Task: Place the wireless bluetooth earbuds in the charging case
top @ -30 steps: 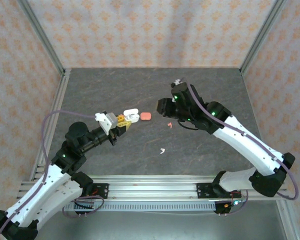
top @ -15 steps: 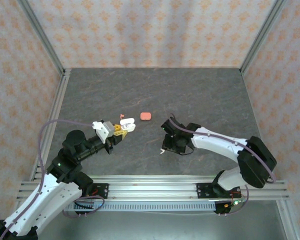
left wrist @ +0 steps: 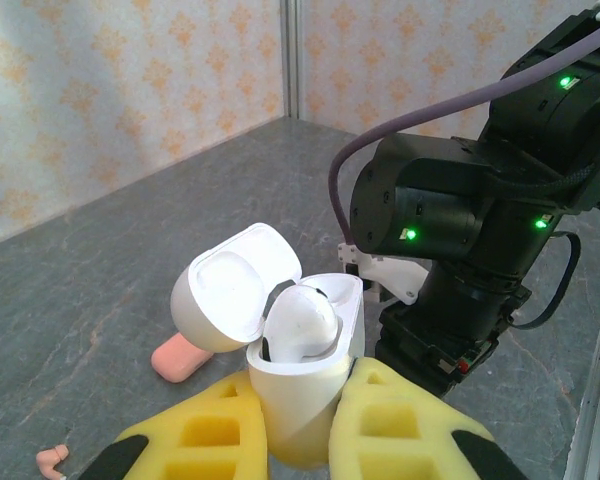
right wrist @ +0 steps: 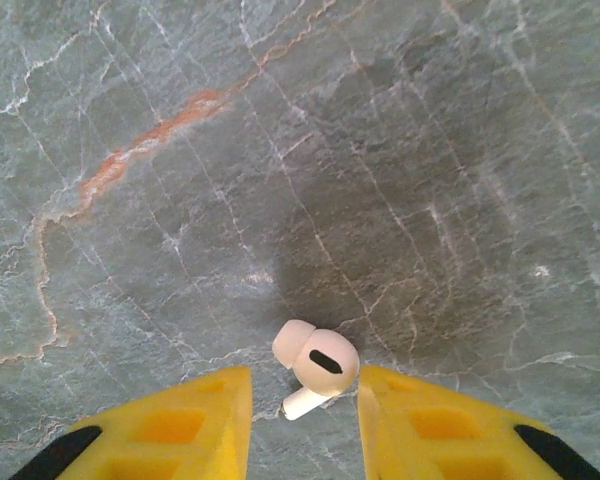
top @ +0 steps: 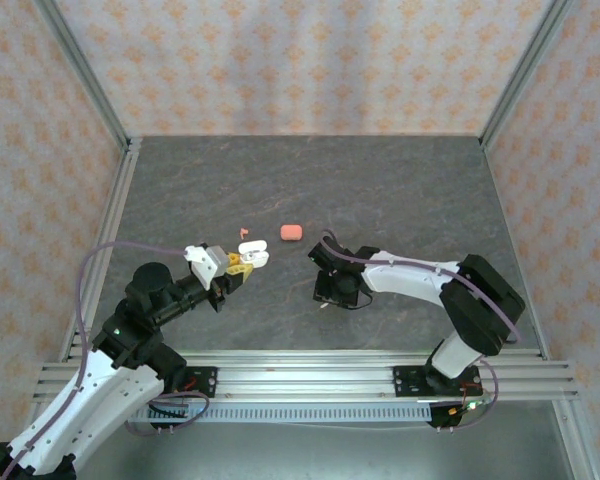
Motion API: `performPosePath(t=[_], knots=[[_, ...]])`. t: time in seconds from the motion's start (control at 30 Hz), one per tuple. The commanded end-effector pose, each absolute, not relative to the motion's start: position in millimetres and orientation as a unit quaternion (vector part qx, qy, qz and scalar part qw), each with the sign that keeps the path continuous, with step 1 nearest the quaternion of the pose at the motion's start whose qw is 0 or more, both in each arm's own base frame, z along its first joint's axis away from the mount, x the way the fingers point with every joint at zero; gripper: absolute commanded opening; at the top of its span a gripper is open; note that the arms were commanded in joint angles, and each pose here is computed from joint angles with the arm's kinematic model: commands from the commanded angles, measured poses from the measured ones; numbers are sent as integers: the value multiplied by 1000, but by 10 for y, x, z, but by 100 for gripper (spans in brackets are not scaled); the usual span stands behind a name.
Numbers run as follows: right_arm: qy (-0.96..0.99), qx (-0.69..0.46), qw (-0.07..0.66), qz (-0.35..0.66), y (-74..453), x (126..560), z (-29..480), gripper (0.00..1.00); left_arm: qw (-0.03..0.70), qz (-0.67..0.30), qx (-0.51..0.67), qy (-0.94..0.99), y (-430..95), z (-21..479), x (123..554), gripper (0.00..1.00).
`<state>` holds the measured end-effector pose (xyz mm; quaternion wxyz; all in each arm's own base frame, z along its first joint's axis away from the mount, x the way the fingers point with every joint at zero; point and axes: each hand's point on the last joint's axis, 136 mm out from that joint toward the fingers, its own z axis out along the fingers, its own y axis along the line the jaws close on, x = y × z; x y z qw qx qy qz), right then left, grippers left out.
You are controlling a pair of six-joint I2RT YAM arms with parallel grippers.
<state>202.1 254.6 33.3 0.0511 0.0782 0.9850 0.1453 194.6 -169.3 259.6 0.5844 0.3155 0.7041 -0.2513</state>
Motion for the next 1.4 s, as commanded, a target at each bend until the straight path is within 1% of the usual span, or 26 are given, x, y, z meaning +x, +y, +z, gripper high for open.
performPosePath(t=[0.0, 0.43, 0.97, 1.2, 1.3, 1.37], knots=[[986, 65, 76, 131, 2522, 2106, 403, 34, 583, -250, 308, 709, -1684, 2548, 1961, 0], [989, 53, 68, 119, 2507, 2089, 239, 32, 575, -253, 310, 713, -1708, 2534, 1974, 0], [989, 33, 65, 125, 2568, 2102, 191, 24, 579, -250, 304, 714, -1668, 2554, 1951, 0], [989, 18, 89, 119, 2532, 2161, 400, 17, 581, -250, 304, 713, -1667, 2568, 1950, 0], [986, 2, 115, 118, 2506, 2220, 606, 16, 583, -251, 303, 711, -1668, 2580, 1953, 0], [983, -14, 146, 115, 2479, 2281, 813, 16, 584, -251, 302, 710, -1668, 2589, 1956, 0]])
